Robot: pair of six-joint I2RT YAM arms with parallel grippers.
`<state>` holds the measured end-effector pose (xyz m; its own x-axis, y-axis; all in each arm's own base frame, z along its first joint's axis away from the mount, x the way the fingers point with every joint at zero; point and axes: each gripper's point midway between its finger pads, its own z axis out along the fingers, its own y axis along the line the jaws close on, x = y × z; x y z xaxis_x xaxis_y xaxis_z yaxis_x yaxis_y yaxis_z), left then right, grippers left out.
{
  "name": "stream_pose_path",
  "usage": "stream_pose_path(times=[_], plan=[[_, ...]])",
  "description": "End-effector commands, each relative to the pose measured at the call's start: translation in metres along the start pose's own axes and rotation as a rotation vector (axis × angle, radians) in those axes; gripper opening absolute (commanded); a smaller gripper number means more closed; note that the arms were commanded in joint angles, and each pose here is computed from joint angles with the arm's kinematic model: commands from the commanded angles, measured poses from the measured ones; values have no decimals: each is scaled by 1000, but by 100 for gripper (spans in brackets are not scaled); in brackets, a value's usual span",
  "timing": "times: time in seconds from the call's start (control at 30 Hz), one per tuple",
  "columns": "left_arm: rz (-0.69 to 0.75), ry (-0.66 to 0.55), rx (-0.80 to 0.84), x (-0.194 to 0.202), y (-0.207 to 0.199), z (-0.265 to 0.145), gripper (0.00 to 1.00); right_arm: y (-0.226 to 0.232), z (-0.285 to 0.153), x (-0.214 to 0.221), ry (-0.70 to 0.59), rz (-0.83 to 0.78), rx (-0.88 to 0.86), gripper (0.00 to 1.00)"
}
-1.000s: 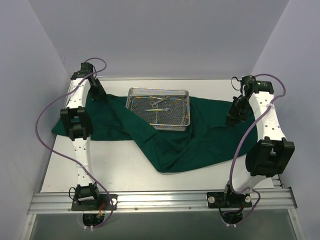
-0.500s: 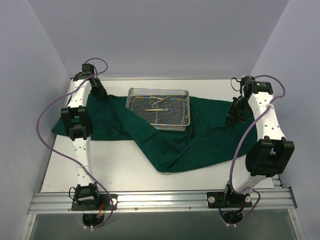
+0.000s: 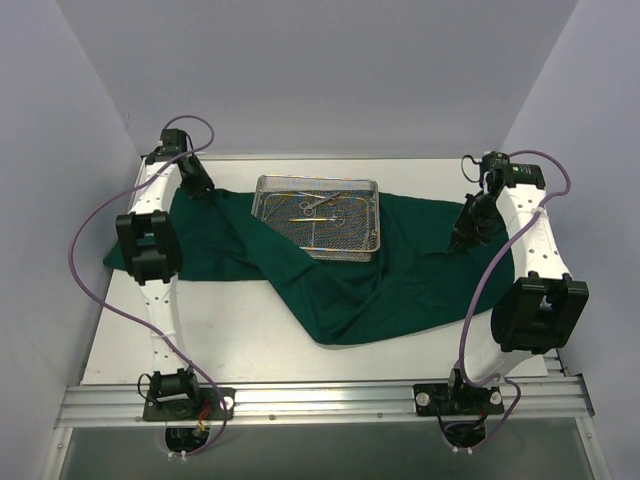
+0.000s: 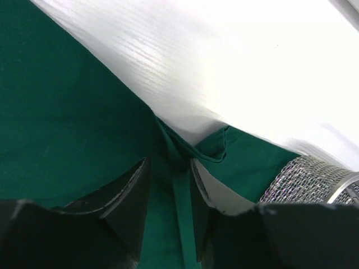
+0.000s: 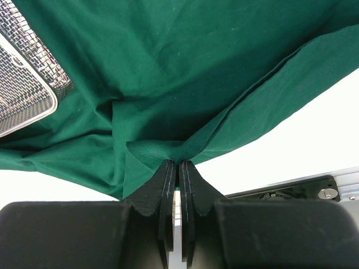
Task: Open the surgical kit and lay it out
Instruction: Open the surgical kit at the center of the board.
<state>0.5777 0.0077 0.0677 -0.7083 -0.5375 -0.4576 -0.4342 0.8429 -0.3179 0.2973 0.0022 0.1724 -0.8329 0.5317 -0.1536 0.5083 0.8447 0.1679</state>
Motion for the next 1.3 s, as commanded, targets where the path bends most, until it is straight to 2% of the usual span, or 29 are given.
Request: stream_pose_path(times=[0.0,0.37,0.6,0.63,0.83,0.93,0.97,1.07,1.17,1.27], plan=[[-11,-147,98,-39,-28,-39,43,-3,-6,8,9,12,3,0],[-28,-123,104,-33,-27,-23,42,-3,-7,7,6,11,2,0],[-30,-109,109,-33,-29,-10,30,-4,-7,7,5,11,8,0],[-29,-106,112,-33,-29,-9,26,-4,-7,7,3,11,7,0],[-17,-98,113,-33,-30,-10,24,-3,-8,5,-2,10,4,0],[-9,-101,86,-28,-22,-15,29,-3,-7,6,1,12,-1,0],[-7,-142,90,-38,-24,-27,32,-3,-6,7,3,12,-2,0],[-5,-163,66,-33,-15,-30,36,-2,-5,7,4,12,-8,0],[-9,-222,62,-37,-12,-51,41,-2,-3,7,9,11,-7,0],[-9,-204,53,-31,-9,-46,46,-2,-3,7,10,8,-5,0]])
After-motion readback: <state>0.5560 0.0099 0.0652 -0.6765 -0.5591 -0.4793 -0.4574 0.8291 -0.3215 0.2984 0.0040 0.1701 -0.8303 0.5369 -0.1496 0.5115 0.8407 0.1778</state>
